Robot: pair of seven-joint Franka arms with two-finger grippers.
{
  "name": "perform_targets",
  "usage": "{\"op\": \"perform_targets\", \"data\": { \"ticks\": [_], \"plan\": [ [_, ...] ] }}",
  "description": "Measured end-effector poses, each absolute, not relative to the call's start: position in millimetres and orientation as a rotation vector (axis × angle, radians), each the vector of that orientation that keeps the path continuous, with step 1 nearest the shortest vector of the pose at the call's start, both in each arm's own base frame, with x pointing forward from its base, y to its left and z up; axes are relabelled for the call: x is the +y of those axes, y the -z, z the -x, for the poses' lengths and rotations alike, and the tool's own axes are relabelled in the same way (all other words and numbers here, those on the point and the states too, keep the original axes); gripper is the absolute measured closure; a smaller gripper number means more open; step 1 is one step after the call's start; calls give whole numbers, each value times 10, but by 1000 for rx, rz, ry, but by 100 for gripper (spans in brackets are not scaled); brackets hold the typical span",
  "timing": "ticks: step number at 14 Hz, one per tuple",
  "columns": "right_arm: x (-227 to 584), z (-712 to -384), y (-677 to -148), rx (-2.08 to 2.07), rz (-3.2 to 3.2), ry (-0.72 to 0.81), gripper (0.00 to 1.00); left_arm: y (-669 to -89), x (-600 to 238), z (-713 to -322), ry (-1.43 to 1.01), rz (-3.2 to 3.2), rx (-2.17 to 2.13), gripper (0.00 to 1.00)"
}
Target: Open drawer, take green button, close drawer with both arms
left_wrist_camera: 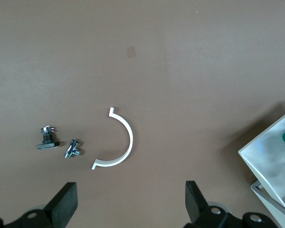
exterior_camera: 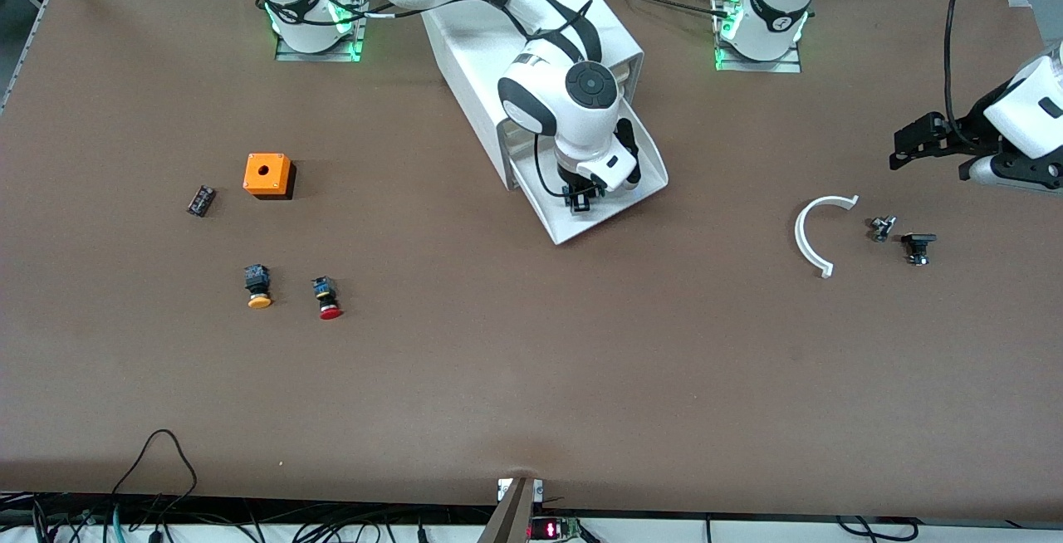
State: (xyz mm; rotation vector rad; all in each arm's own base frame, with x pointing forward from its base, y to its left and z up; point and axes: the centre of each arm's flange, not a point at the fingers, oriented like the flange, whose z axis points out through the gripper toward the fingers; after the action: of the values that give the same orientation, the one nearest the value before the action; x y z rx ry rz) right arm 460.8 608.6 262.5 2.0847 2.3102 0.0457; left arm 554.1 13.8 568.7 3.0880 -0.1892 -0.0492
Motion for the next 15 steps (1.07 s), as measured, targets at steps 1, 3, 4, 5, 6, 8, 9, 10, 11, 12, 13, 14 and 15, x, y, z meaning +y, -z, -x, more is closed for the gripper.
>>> {"op": "perform_targets", "data": {
  "ticks": [1,3,4,5,6,8,9,10,11,12,13,14,15],
  "plan": [
    [6076,-4628,-2629,2307,-2088,-51,59,-5680,139,-5546,51,-3088,-189,0],
    [6046,-4675,-2634,2298,-2095,-58,59,-5682,139,-5557,49,-3088,-189,0],
    [6033,-4702,-2645,2286,-2104,-63,59,-5690,140,-5561,47,-3088,-189,0],
    [6026,-4736,-2687,2259,-2128,-78,59,-5698,140,-5563,44,-3088,-189,0],
    [6016,-4800,-2800,2208,-2172,-115,59,-5702,141,-5566,43,-3088,-189,0],
    [5904,-5012,-3262,2068,-2266,-224,59,-5684,143,-5574,48,-3088,-189,0],
    [5782,-5153,-3546,1969,-2329,-284,59,-5675,143,-5578,50,-3087,-188,0],
    [5627,-5300,-3807,1853,-2398,-336,59,-5660,142,-5585,54,-3087,-189,0],
    [5452,-5440,-4006,1726,-2466,-367,59,-5619,137,-5601,66,-3086,-190,0],
    [5250,-5570,-4098,1588,-2534,-369,59,-5534,127,-5634,90,-3083,-193,0],
    [5008,-5699,-4068,1432,-2600,-346,59,-5410,112,-5680,124,-3078,-197,0],
    [4720,-5833,-3939,1276,-2652,-300,59,-5271,94,-5729,162,-3073,-202,0],
    [4390,-5965,-3725,1139,-2682,-239,59,-5110,72,-5781,204,-3064,-207,0]
  ]
}}
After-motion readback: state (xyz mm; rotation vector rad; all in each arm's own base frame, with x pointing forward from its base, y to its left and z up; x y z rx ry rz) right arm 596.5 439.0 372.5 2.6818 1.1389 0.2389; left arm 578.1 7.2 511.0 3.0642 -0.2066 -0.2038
